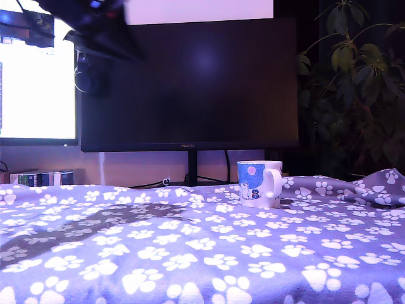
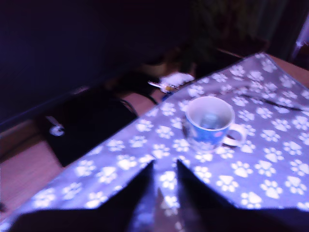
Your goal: Pick up the coffee capsules on the table and drop them inside the coffee cup
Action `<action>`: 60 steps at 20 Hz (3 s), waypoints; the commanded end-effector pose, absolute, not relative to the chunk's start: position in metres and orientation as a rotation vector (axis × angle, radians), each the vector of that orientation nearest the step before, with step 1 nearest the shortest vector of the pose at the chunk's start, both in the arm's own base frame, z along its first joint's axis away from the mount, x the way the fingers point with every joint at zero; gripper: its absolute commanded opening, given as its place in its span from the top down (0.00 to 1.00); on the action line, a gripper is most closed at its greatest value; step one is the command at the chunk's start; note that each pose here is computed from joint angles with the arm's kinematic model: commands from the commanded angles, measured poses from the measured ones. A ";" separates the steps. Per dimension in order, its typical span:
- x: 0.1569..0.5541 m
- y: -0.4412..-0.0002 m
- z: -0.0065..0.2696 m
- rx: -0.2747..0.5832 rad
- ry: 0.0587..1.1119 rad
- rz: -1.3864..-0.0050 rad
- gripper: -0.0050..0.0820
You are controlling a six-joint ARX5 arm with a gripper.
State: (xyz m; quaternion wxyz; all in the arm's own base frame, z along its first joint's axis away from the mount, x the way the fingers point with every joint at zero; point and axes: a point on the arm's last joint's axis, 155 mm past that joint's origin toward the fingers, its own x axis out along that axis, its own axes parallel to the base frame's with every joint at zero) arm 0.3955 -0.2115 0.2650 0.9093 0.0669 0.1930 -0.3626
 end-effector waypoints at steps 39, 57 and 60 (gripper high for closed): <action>0.277 -0.089 0.173 -0.127 0.232 -0.434 0.97; 0.238 -0.061 0.149 -0.151 0.208 -0.302 0.97; 0.234 -0.056 0.149 -0.148 0.198 -0.276 0.97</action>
